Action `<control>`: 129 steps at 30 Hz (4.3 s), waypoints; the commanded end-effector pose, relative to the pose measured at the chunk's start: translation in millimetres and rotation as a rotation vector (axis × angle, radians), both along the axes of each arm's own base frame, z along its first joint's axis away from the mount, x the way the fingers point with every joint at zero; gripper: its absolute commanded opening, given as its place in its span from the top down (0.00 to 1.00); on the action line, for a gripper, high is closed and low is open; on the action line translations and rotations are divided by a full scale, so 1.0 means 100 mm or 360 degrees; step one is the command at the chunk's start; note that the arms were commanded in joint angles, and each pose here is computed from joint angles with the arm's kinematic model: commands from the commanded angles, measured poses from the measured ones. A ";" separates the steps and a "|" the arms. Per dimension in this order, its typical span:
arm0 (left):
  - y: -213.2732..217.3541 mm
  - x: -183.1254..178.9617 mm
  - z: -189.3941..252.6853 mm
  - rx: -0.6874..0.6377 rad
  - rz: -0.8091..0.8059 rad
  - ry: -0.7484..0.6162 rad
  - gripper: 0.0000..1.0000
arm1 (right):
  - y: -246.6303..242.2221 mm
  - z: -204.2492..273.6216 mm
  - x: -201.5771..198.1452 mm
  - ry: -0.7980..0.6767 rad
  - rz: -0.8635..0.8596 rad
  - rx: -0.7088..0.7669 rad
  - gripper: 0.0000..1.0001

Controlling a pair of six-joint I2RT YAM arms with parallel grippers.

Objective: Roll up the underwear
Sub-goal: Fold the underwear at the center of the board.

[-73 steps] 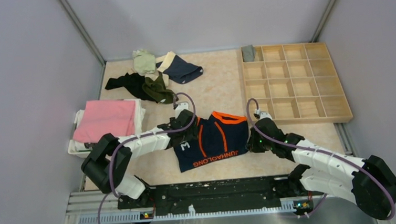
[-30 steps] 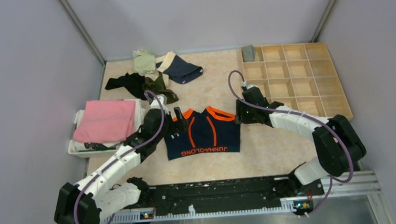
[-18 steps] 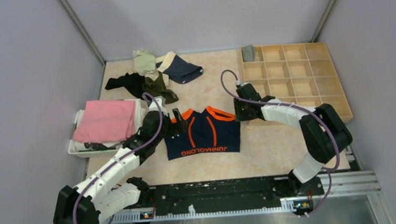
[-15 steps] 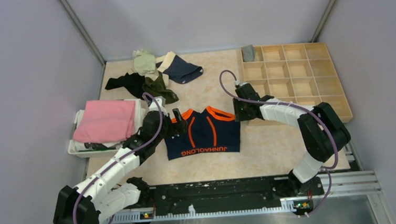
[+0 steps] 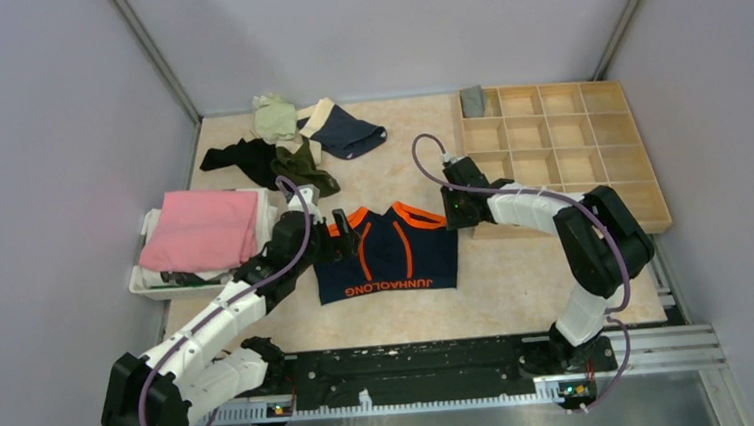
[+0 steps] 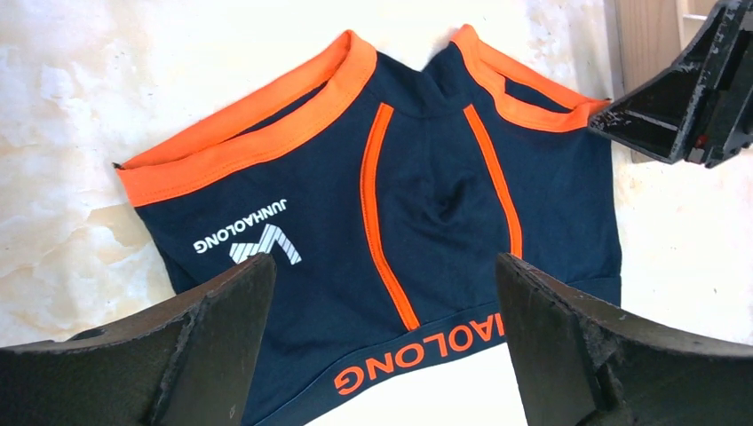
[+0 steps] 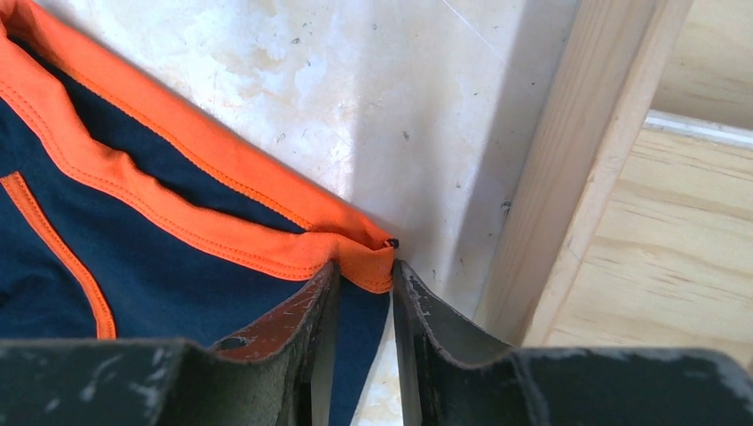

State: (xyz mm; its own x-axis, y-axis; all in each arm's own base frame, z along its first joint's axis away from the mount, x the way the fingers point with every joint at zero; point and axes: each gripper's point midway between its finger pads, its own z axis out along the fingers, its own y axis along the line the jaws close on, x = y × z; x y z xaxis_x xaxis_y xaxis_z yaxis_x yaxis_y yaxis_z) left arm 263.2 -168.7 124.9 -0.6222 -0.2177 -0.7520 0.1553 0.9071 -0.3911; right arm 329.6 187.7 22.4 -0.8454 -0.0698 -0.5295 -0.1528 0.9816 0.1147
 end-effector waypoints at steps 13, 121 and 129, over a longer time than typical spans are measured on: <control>-0.98 -0.52 0.06 0.0037 -0.0379 -0.0021 0.01 | 0.07 -0.10 -0.14 0.0082 0.0027 0.0103 1.00; -2.30 -1.46 0.19 -0.0239 -0.0764 -0.0032 1.00 | 0.20 1.51 -0.69 -0.0220 0.0191 0.0501 1.00; -1.79 -1.48 0.08 -0.0247 -0.0591 0.0041 1.00 | 0.74 1.56 -0.61 -0.0173 0.0303 0.0609 1.00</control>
State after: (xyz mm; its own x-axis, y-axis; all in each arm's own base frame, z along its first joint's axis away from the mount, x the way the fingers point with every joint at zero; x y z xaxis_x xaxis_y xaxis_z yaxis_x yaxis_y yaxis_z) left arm 113.3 -368.2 128.3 -0.6841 -0.0041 -0.7294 0.5190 0.6999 -0.4907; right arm 254.1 230.1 149.9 -0.8040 -0.0505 -0.5925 -0.3234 0.8733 0.3644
